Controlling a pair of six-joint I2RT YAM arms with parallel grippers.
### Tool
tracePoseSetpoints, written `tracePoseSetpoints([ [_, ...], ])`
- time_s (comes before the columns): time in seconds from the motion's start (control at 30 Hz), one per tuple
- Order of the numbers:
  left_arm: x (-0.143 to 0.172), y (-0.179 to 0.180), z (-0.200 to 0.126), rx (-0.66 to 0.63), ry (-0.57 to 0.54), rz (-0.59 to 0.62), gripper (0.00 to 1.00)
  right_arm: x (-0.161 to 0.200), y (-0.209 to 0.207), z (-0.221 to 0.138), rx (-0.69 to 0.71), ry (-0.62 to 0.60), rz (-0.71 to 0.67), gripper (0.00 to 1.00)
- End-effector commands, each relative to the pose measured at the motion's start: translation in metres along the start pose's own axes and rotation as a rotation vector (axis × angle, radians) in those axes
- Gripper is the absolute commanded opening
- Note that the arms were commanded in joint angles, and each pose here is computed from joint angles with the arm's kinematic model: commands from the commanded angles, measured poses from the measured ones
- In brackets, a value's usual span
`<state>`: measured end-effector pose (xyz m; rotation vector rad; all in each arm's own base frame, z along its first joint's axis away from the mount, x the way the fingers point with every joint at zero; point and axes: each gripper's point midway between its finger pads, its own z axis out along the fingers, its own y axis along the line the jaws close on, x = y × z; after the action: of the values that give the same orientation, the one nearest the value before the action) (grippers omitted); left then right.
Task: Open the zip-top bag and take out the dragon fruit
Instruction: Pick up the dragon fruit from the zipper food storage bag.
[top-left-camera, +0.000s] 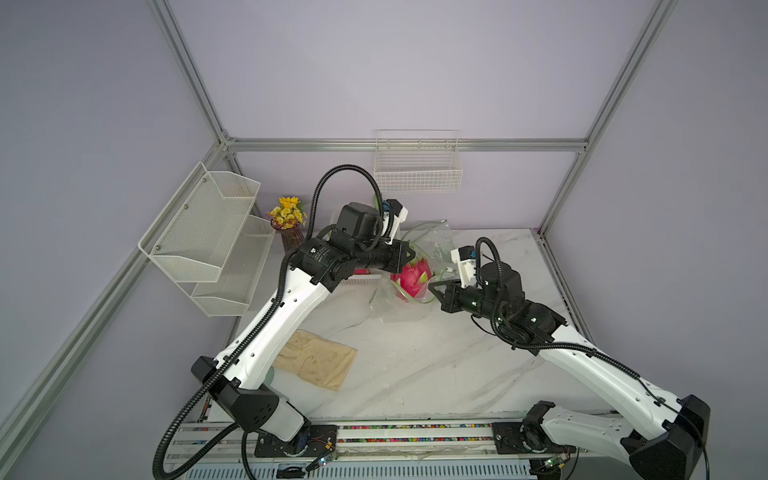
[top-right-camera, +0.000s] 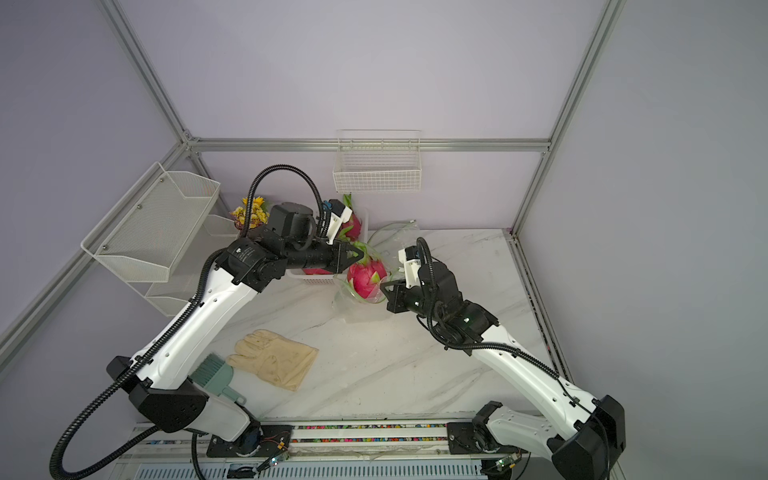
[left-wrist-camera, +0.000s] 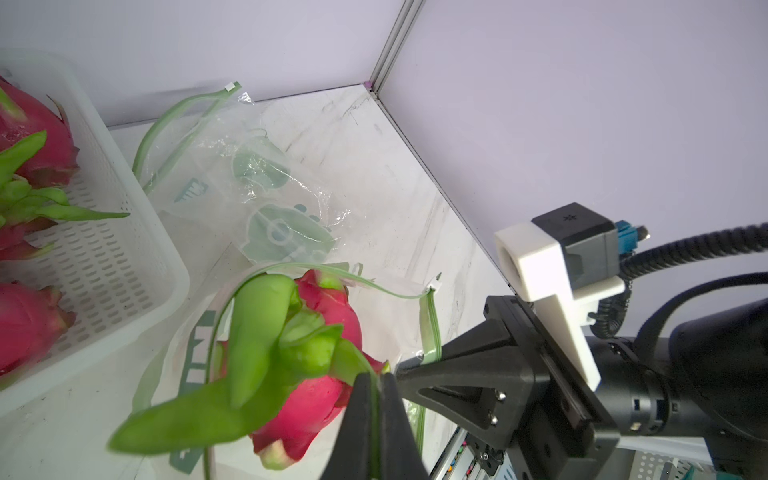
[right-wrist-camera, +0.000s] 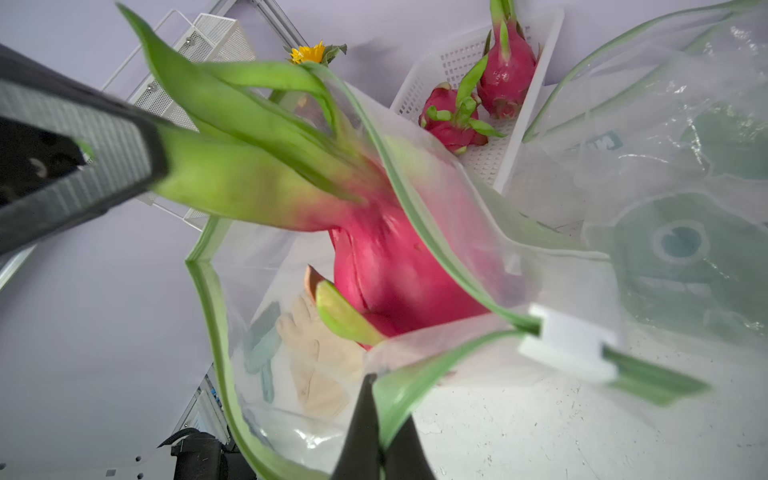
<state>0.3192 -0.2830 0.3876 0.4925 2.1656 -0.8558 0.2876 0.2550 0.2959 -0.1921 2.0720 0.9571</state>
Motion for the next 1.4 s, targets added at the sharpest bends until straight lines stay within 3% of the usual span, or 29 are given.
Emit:
tracePoseSetpoints([
  [0.0, -0.032, -0.019, -0.039, 0.018, -0.139, 0.078, 0.0, 0.002, -0.002, 0.002, 0.005, -0.006, 0.0, 0.0],
  [0.37, -0.051, -0.044, -0.061, 0.103, -0.206, 0.095, 0.0, 0.004, -0.006, 0.007, 0.015, -0.005, 0.012, 0.0],
  [0.67, -0.074, -0.058, -0.089, 0.127, -0.328, 0.119, 0.0, 0.008, -0.01, 0.014, 0.024, 0.011, 0.022, 0.0],
  [0.7, -0.078, -0.065, -0.108, 0.144, -0.374, 0.129, 0.0, 0.008, -0.01, 0.015, 0.024, 0.013, 0.024, 0.0],
  [0.8, -0.084, -0.07, -0.12, 0.157, -0.43, 0.139, 0.0, 0.009, -0.011, 0.018, 0.025, 0.018, 0.027, 0.0],
  [1.13, -0.121, -0.065, -0.165, 0.048, -0.624, 0.194, 0.0, 0.009, -0.012, 0.021, 0.033, 0.021, 0.033, 0.0],
  [1.37, -0.143, -0.035, -0.167, -0.081, -0.684, 0.191, 0.0, -0.004, -0.004, 0.003, 0.03, -0.016, 0.021, 0.0],
])
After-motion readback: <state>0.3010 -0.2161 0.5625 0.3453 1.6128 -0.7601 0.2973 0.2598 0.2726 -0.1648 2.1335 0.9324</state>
